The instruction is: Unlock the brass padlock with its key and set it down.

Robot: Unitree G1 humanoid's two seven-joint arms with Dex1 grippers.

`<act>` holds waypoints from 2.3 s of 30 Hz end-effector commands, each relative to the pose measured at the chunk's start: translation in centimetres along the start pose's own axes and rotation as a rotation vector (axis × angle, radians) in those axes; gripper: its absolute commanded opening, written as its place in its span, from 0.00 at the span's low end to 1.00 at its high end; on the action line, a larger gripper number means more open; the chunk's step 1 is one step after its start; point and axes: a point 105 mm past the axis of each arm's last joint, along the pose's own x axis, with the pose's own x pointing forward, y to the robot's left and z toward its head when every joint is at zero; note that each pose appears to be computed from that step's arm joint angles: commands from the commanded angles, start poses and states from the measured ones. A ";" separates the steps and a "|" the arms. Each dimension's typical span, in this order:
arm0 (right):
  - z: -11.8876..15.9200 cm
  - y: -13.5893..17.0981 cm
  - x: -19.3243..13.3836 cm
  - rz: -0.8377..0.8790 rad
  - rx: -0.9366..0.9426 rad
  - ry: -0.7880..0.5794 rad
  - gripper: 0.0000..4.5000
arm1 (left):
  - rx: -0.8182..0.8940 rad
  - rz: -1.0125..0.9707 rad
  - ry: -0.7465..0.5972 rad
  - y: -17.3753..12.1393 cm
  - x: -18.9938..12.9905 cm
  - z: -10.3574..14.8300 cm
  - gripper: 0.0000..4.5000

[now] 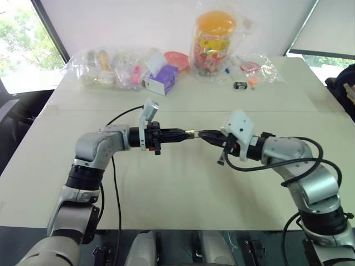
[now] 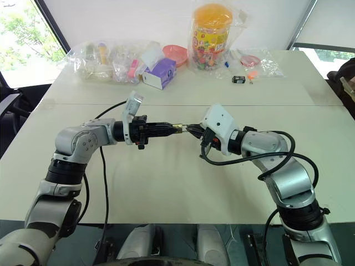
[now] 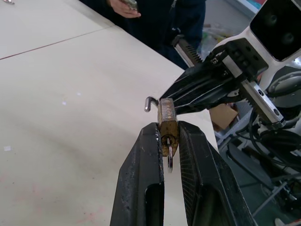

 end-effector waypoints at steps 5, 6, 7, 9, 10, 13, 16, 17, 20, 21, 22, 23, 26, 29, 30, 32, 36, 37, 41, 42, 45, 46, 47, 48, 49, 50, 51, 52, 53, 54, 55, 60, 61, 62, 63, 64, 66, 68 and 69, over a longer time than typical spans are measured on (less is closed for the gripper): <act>-0.2 -0.7 0.0 -0.010 -0.044 0.004 0.02 | 0.069 -0.078 -0.004 -1.7 0.3 1.4 0.00; -0.2 -0.7 0.1 -0.006 -0.046 0.006 0.02 | 0.070 -0.081 -0.003 -1.8 0.3 1.3 0.00; -0.3 -0.8 0.1 -0.003 -0.047 0.007 0.02 | 0.070 -0.083 -0.003 -1.8 0.3 1.3 0.00; -0.4 -0.7 0.1 0.007 -0.050 0.011 0.02 | 0.072 -0.083 -0.003 -1.8 0.3 1.3 0.00; -0.4 -0.7 0.2 0.013 -0.051 0.012 0.02 | 0.073 -0.081 -0.003 -1.8 0.3 1.3 0.00; -0.6 -0.6 0.1 0.016 -0.051 0.018 0.02 | 0.075 -0.070 -0.005 -1.7 0.3 1.4 0.00; -1.0 -0.5 -0.3 0.012 -0.049 0.031 0.02 | 0.072 -0.057 -0.006 -1.4 0.3 1.3 0.00; -1.1 -0.4 -0.5 0.011 -0.049 0.033 0.02 | 0.072 -0.054 -0.006 -1.4 0.3 1.2 0.00; -1.0 -0.2 -0.9 0.005 -0.039 0.030 0.02 | 0.068 -0.042 -0.004 -1.2 0.4 1.0 0.00; -1.0 -0.1 -1.1 0.000 -0.038 0.032 0.02 | 0.066 -0.041 -0.003 -1.1 0.4 0.9 0.00; -1.1 -0.1 -1.2 -0.005 -0.044 0.040 0.02 | 0.064 -0.041 -0.002 -1.1 0.5 0.8 0.00; -1.2 -0.1 -1.4 -0.012 -0.058 0.053 0.02 | 0.062 -0.042 0.000 -1.0 0.5 0.7 0.00; -1.6 0.3 -2.0 -0.019 -0.053 0.071 0.02 | 0.055 -0.035 0.004 -0.8 0.7 0.5 0.00; -1.9 0.5 -2.4 -0.025 -0.060 0.088 0.02 | 0.049 -0.026 0.012 -0.5 0.7 0.2 0.00; -2.0 0.5 -2.5 -0.030 -0.059 0.091 0.02 | 0.046 -0.026 0.015 -0.4 0.7 0.1 0.00; -2.2 0.5 -3.3 -0.047 -0.059 0.110 0.02 | 0.034 -0.011 0.026 -0.1 0.8 -0.3 0.00; -2.6 1.2 -4.7 -0.056 -0.029 0.143 0.02 | -0.053 0.043 0.000 1.1 1.6 -1.3 0.00; -2.8 1.2 -5.0 -0.070 -0.020 0.149 0.02 | -0.100 0.048 -0.002 1.4 2.1 -1.8 0.00; -3.0 1.7 -5.3 -0.100 0.006 0.151 0.02 | -0.212 0.076 0.005 2.6 4.1 -3.6 0.00; -3.0 1.7 -5.2 -0.106 0.008 0.151 0.02 | -0.236 0.087 0.005 3.2 4.8 -3.9 0.00; -2.9 1.9 -5.0 -0.124 0.009 0.147 0.02 | -0.263 0.125 0.023 4.5 6.0 -4.9 0.00; -2.8 1.9 -5.0 -0.127 0.010 0.146 0.02 | -0.262 0.141 0.027 5.0 6.0 -5.0 0.00; -2.8 2.0 -4.9 -0.130 0.010 0.145 0.02 | -0.266 0.157 0.030 5.4 6.0 -5.3 0.00; -2.7 2.0 -4.9 -0.134 0.010 0.144 0.02 | -0.273 0.171 0.034 5.7 5.9 -5.6 0.00; -2.7 2.0 -4.8 -0.140 0.008 0.143 0.02 | -0.279 0.194 0.045 6.3 5.8 -6.1 0.00; -2.7 2.1 -4.8 -0.144 0.009 0.141 0.02 | -0.283 0.218 0.061 6.7 5.6 -6.8 0.00; -2.7 2.1 -4.7 -0.147 0.010 0.139 0.02 | -0.280 0.229 0.078 7.0 5.4 -7.4 0.00; -2.6 2.1 -4.7 -0.150 0.010 0.138 0.02 | -0.264 0.230 0.096 7.0 5.2 -7.8 0.00; -2.6 2.1 -4.7 -0.152 0.011 0.137 0.02 | -0.249 0.228 0.110 7.1 5.0 -8.1 0.00; -2.6 2.1 -4.6 -0.154 0.011 0.137 0.02 | -0.234 0.225 0.121 7.1 4.9 -8.3 0.00; -2.6 2.0 -4.6 -0.155 0.010 0.138 0.02 | -0.221 0.226 0.129 7.1 4.7 -8.4 0.00; -2.7 1.8 -4.5 -0.153 0.000 0.141 0.00 | -0.150 0.247 0.140 7.5 3.5 -8.5 0.28; -2.7 1.7 -4.5 -0.152 -0.004 0.143 0.00 | -0.142 0.254 0.139 7.6 3.1 -8.5 0.38; -2.8 1.7 -4.5 -0.150 -0.007 0.146 0.00 | -0.130 0.257 0.138 7.6 2.8 -8.5 0.50; -2.8 1.7 -4.5 -0.149 -0.008 0.148 0.00 | -0.120 0.260 0.136 7.6 2.5 -8.3 0.61; -2.9 1.6 -4.5 -0.147 -0.010 0.151 0.00 | -0.111 0.263 0.133 7.5 2.2 -8.2 0.72; -3.0 1.6 -4.6 -0.143 -0.016 0.157 0.00 | -0.098 0.262 0.131 7.4 1.9 -7.9 0.93; -3.2 1.6 -4.8 -0.135 -0.032 0.178 0.00 | -0.040 0.252 0.131 7.0 1.2 -7.3 1.00; -3.4 1.5 -4.9 -0.132 -0.044 0.189 0.00 | -0.004 0.233 0.135 6.6 0.8 -7.0 1.00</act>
